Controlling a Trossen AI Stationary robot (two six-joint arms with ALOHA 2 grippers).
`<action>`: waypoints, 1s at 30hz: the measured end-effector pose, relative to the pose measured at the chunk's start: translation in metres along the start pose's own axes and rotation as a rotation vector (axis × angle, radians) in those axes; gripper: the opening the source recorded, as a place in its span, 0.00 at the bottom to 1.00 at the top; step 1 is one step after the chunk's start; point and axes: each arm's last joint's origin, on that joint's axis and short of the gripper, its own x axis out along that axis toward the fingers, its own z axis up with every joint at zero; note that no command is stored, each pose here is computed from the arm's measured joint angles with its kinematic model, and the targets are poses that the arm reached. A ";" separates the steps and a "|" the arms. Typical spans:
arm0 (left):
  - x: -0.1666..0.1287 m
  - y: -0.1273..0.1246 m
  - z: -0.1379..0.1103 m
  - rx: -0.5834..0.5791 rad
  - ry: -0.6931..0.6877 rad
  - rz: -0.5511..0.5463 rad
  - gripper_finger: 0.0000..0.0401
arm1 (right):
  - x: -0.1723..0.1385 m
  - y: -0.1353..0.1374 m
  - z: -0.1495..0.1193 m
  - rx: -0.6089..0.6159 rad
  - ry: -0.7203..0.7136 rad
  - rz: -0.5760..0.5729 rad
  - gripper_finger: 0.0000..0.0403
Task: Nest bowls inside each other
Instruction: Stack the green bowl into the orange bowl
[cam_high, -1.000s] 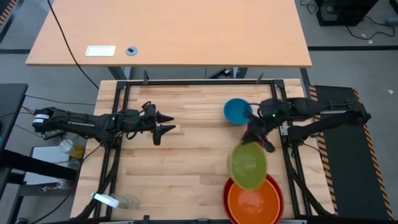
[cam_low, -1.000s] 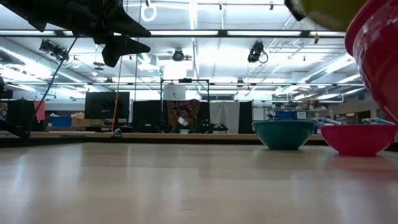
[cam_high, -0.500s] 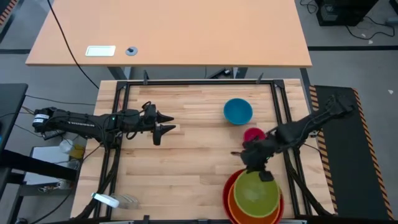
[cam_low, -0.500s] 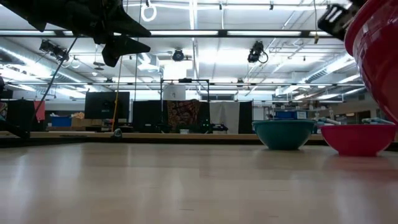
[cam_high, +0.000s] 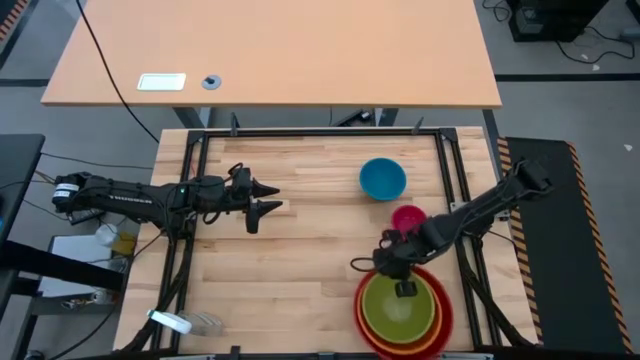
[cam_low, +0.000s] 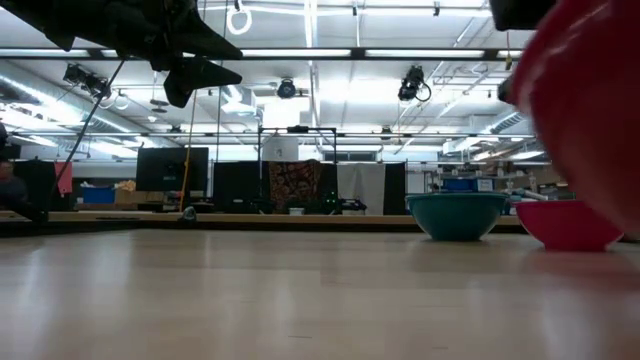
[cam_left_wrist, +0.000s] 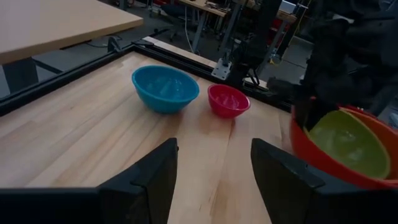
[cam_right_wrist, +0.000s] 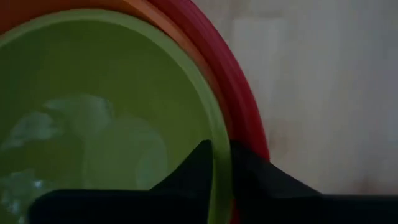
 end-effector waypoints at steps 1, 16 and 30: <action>0.000 0.000 0.000 0.000 0.000 0.000 0.51 | -0.001 -0.003 0.001 -0.012 -0.019 -0.034 0.21; 0.000 0.000 0.000 0.001 0.009 -0.016 0.51 | -0.037 -0.028 0.022 -0.136 -0.104 -0.165 0.53; 0.000 -0.001 -0.001 0.002 0.017 -0.023 0.51 | -0.055 -0.047 0.016 -0.048 0.027 -0.364 0.54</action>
